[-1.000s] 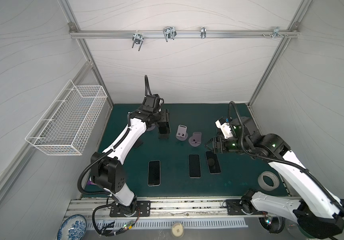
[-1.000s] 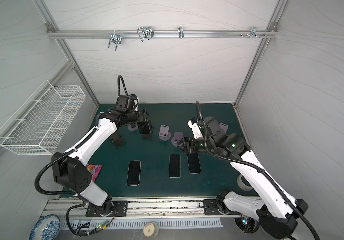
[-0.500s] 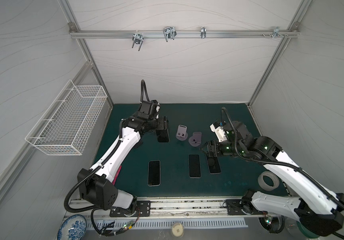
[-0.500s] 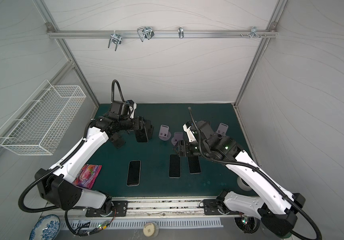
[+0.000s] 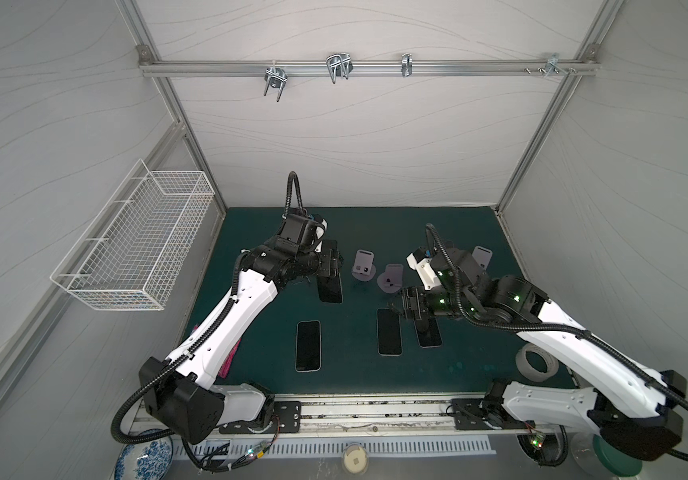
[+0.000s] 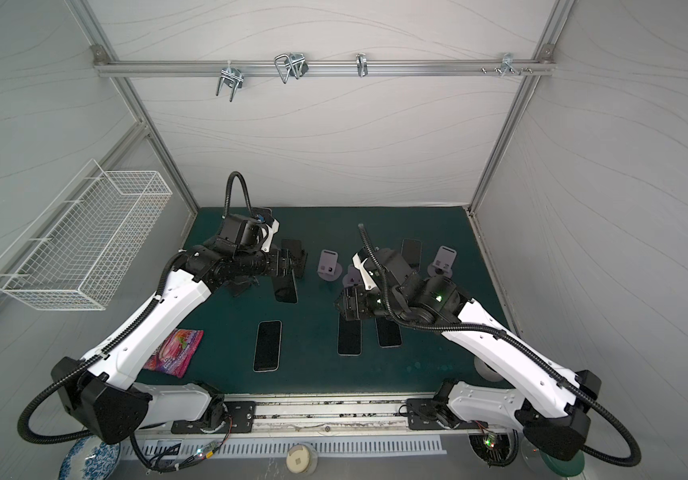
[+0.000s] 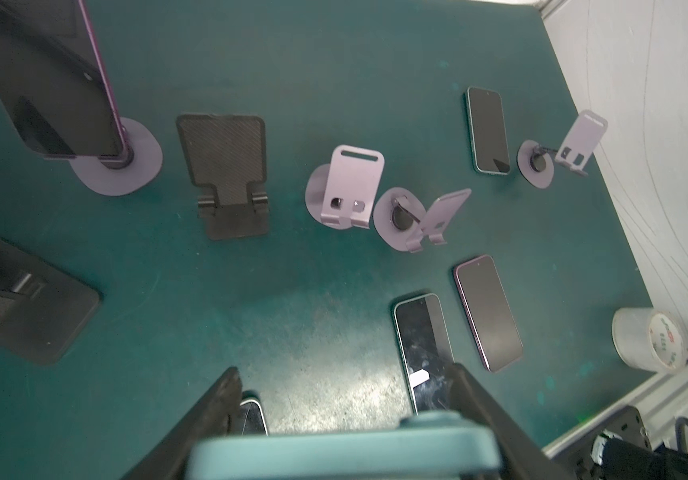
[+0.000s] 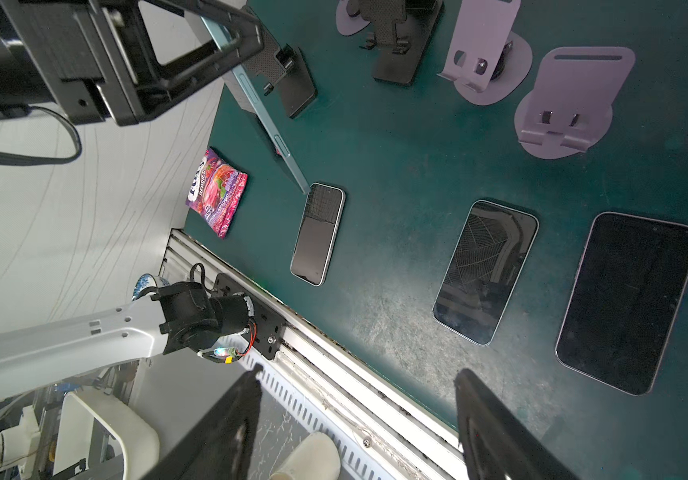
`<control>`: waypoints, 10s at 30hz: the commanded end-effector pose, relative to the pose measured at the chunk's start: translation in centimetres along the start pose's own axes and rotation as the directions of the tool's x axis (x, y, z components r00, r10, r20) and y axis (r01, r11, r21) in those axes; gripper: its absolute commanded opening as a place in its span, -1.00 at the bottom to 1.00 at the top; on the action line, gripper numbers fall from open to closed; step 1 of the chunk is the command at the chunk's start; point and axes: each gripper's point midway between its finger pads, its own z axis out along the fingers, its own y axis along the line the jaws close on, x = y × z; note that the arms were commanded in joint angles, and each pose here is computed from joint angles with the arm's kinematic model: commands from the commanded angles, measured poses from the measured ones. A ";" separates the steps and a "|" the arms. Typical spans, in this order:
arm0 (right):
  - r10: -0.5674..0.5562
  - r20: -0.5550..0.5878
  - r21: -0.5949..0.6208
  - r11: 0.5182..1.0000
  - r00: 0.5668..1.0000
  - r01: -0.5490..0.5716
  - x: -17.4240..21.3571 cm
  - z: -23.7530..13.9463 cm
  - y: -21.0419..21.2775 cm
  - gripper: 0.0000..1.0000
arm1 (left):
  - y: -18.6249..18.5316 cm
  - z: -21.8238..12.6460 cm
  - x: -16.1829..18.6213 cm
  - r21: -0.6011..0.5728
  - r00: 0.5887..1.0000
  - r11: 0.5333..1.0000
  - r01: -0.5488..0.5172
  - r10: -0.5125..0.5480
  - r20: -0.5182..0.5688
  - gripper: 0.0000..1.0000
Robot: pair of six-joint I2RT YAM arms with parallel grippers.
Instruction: Remove the phone from the phone stand
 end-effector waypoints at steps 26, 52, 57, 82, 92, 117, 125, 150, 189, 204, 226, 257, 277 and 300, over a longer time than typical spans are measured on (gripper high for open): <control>0.047 -0.008 0.106 0.993 0.999 -0.046 4.0 -0.1 -1.3 0.53 | -1.8 1.4 5.1 0.078 0.993 0.995 0.069 -0.061 -0.103 -0.33; -0.013 -0.053 0.105 0.994 0.998 0.019 3.7 2.7 -1.3 0.53 | -1.3 5.6 8.2 0.017 0.964 1.000 -0.011 0.015 -0.267 -0.34; -0.006 -0.055 0.108 0.994 0.998 0.012 3.5 3.2 -1.7 0.53 | -1.8 6.3 7.9 0.018 0.956 1.000 -0.007 0.012 -0.292 -0.35; -0.027 0.031 0.097 0.995 0.999 0.024 1.1 0.9 -4.3 0.52 | -2.0 8.6 8.1 -0.015 0.932 0.999 -0.049 0.040 -0.360 -0.59; -0.085 0.106 0.118 0.990 0.991 0.073 -0.2 -1.2 -4.6 0.52 | -3.1 9.3 8.1 -0.003 0.911 0.998 -0.068 0.060 -0.407 -0.75; -0.103 0.014 0.080 0.992 0.995 0.102 0.2 3.4 -4.7 0.52 | -3.5 11.2 10.5 -0.009 0.881 0.999 -0.039 0.030 -0.472 -0.80; -0.100 -0.026 0.091 0.991 0.995 0.102 0.8 5.4 -5.5 0.52 | -2.9 12.3 12.0 -0.021 0.860 0.999 -0.041 0.025 -0.510 -0.80; -0.092 -0.097 0.121 0.987 0.991 0.104 2.1 6.4 -6.5 0.53 | -3.0 14.5 15.8 -0.050 0.811 0.998 0.044 -0.065 -0.581 -0.80; -0.096 -0.050 0.173 0.979 0.994 0.103 2.5 4.0 -8.2 0.54 | -1.6 16.5 17.4 -0.209 0.806 0.975 0.073 -0.181 -0.563 -0.61; -0.066 -0.067 0.169 0.983 0.996 0.077 2.8 4.6 -8.2 0.54 | -1.5 17.0 17.5 -0.210 0.811 0.975 0.077 -0.184 -0.556 -0.57; -0.061 -0.090 0.166 0.983 0.994 0.075 3.0 5.1 -8.2 0.55 | -0.3 17.5 17.5 -0.320 0.848 0.945 0.064 -0.221 -0.481 -0.06; -0.064 -0.090 0.171 0.982 0.994 0.079 3.4 4.7 -8.4 0.57 | 0.8 18.0 18.3 -0.368 0.854 0.930 0.017 -0.205 -0.479 0.23; -0.070 -0.090 0.186 0.979 0.993 0.086 3.9 4.2 -9.0 0.57 | 2.1 18.0 19.5 -0.418 0.840 0.904 -0.091 -0.156 -0.519 0.40; -0.070 -0.093 0.186 0.979 0.993 0.086 4.2 4.1 -9.2 0.58 | 1.3 18.7 20.9 -0.398 0.811 0.916 -0.037 -0.206 -0.548 0.47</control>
